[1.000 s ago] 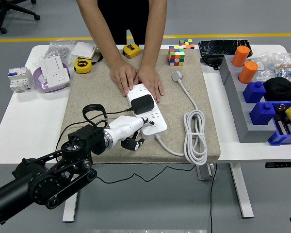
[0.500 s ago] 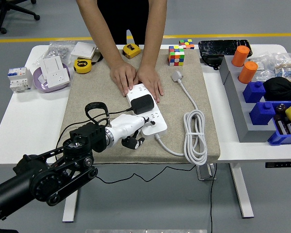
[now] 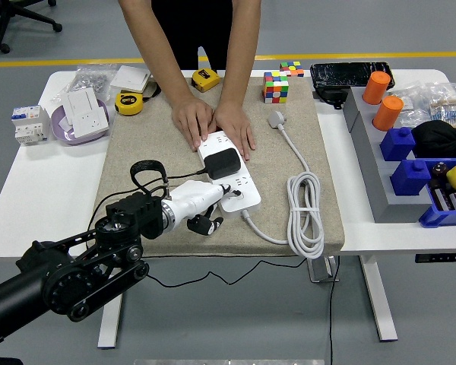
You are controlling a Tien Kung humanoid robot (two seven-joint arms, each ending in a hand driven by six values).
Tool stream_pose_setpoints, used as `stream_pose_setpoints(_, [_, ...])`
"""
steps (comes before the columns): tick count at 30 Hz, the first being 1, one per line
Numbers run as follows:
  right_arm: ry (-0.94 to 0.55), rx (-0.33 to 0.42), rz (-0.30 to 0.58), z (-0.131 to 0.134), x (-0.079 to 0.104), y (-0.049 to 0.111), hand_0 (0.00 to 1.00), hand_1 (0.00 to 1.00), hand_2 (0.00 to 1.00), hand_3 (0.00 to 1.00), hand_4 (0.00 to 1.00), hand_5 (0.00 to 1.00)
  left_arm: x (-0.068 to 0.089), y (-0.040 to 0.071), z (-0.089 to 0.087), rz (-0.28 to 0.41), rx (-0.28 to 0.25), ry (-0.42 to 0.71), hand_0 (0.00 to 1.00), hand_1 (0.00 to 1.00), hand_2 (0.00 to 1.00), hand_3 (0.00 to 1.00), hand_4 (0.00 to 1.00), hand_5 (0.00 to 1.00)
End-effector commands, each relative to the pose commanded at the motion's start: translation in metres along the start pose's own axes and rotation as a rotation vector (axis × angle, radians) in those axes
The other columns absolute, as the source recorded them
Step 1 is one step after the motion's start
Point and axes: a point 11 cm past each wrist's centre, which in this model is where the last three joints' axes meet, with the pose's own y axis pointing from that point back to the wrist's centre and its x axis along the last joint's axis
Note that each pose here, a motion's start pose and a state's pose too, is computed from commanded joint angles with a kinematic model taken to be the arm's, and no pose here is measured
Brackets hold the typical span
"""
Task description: Pick up the plug,place it near the board,insert it into the board,press the button
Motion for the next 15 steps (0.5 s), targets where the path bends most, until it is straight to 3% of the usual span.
stream_pose_setpoints(15, [-0.002,0.007,0.006,-0.0038,0.0034,-0.0005,0.756,0.742,0.723,0.775,0.998,0.974,0.0,-0.0003,0.0037,-0.013,-0.01,-0.005,0.099,0.041,0.158,0.861,0.536,0.002])
